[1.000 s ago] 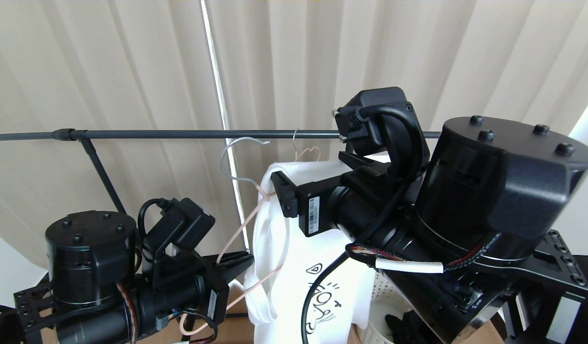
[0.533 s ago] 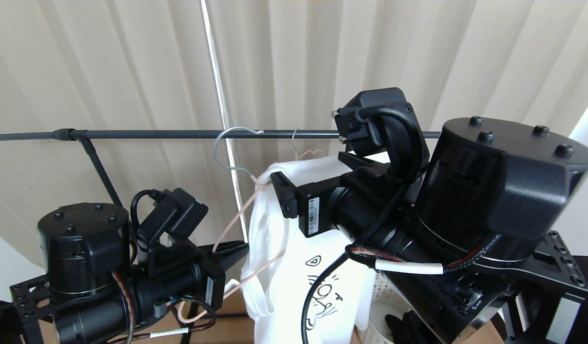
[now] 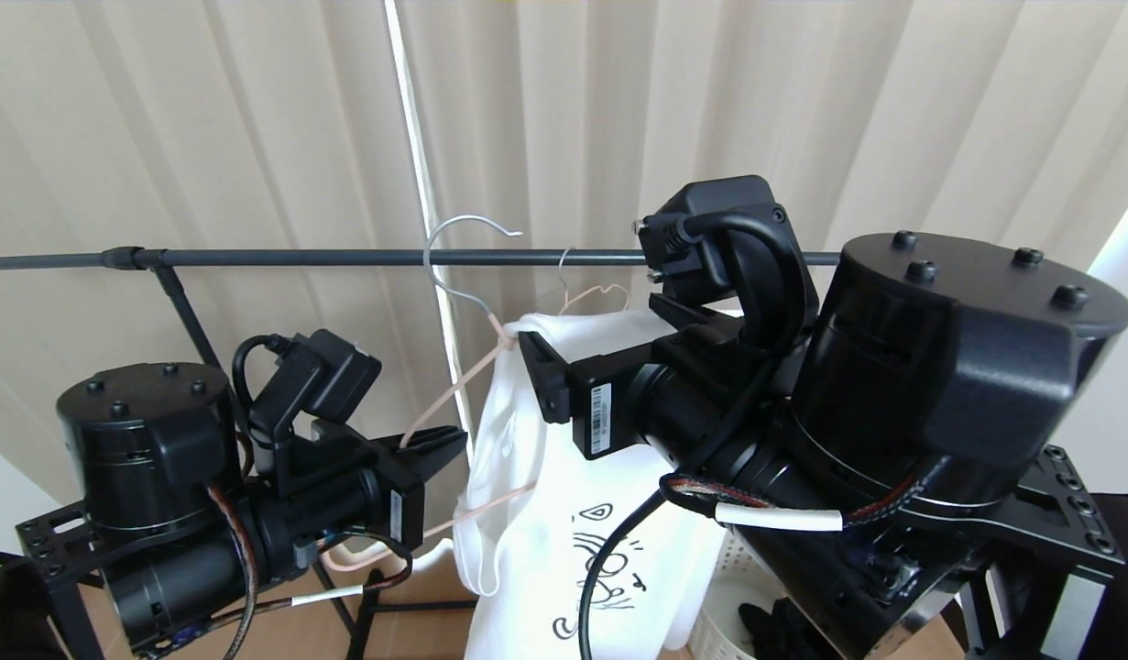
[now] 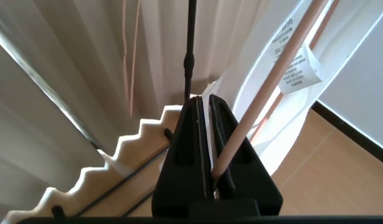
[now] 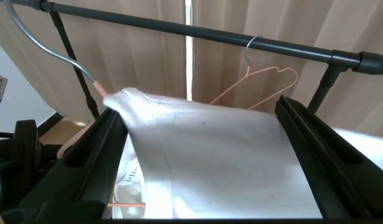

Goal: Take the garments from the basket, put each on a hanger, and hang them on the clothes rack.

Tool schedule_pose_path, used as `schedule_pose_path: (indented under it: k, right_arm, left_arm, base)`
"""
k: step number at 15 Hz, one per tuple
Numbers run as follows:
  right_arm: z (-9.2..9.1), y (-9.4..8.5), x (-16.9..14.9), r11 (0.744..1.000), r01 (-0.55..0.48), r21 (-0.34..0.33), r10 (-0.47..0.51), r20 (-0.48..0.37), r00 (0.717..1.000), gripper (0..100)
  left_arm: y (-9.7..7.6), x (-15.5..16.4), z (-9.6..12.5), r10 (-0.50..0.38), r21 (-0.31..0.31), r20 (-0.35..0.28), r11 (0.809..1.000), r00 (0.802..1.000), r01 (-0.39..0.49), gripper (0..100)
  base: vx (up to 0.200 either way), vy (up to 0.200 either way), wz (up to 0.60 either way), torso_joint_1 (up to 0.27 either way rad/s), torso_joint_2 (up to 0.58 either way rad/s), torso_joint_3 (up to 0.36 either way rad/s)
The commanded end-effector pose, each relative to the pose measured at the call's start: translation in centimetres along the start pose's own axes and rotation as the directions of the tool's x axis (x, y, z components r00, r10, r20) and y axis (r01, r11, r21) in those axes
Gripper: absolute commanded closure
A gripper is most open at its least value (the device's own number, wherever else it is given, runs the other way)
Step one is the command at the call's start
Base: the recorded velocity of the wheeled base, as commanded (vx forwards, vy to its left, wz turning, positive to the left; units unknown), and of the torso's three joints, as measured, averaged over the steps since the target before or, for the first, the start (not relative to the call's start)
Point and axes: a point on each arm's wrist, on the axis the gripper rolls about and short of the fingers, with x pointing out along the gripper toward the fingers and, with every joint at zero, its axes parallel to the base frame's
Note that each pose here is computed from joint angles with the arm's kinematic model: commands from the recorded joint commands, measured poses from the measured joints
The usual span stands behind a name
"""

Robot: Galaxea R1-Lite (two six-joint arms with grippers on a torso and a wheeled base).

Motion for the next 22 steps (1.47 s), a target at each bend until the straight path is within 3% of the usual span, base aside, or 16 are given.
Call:
schedule_pose_path:
  k: [1, 7, 10, 13, 15, 16, 17, 19, 22]
  right_arm:
    - [0.0, 0.0, 0.0, 1.000, 0.000, -0.001, 0.000, -0.001, 1.000, 0]
    - [-0.2, 0.0, 0.0, 1.000, -0.003, -0.002, 0.003, -0.004, 1.000, 0]
    - [-0.7, -0.4, -0.5, 0.998, -0.060, -0.015, 0.060, -0.013, 0.998, 0]
    - [0.9, -3.0, -2.2, 0.987, -0.146, -0.068, 0.148, 0.024, 0.989, 0]
    - [1.3, -3.7, -2.7, 0.980, -0.180, -0.086, 0.183, 0.030, 0.983, 0]
    - [2.2, -6.2, -3.9, 0.950, -0.247, -0.189, 0.258, 0.036, 0.966, 0]
    - [2.4, -7.3, -3.8, 0.942, -0.249, -0.225, 0.259, 0.015, 0.966, 0]
    - [3.3, -10.5, -4.6, 0.880, -0.337, -0.334, 0.336, -0.063, 0.940, 0]
    - [4.8, -13.0, -5.2, 0.815, -0.455, -0.359, 0.408, -0.203, 0.890, 0]
  left_arm:
    - [0.0, 0.1, 0.1, 0.001, 0.000, 0.002, 1.000, 1.000, -0.001, 100]
    - [0.5, 0.4, 0.3, 0.021, -0.007, 0.008, 1.000, 1.000, -0.021, 100]
    - [0.8, 0.3, 0.0, 0.031, -0.007, 0.000, 0.999, 1.000, -0.031, 100]
    - [1.5, 0.0, -0.4, 0.052, 0.009, -0.012, 0.999, 0.999, -0.052, 100]
    - [1.7, 0.0, -0.5, 0.058, 0.016, -0.017, 0.998, 0.998, -0.058, 100]
    - [2.4, -0.4, -0.7, 0.057, 0.037, -0.019, 0.998, 0.998, -0.056, 100]
    - [2.7, -0.8, -1.1, 0.031, 0.043, -0.030, 0.999, 0.999, -0.029, 100]
    - [3.3, -1.4, -2.3, 0.004, 0.104, -0.066, 0.995, 0.998, 0.003, 100]
    - [3.2, -1.8, -3.0, -0.043, 0.152, -0.086, 0.987, 0.995, 0.056, 100]
  base:
    - [0.000, 0.000, 0.00, 0.000, 0.00, 0.000]
    - [0.000, 0.000, 0.00, 0.000, 0.00, 0.000]
    - [0.000, 0.000, 0.00, 0.000, 0.00, 0.000]
    - [0.000, 0.000, 0.00, 0.000, 0.00, 0.000]
    - [0.000, 0.000, 0.00, 0.000, 0.00, 0.000]
    - [0.000, 0.000, 0.00, 0.000, 0.00, 0.000]
    - [0.000, 0.000, 0.00, 0.000, 0.00, 0.000]
    - [0.000, 0.000, 0.00, 0.000, 0.00, 0.000]
    - [0.000, 0.000, 0.00, 0.000, 0.00, 0.000]
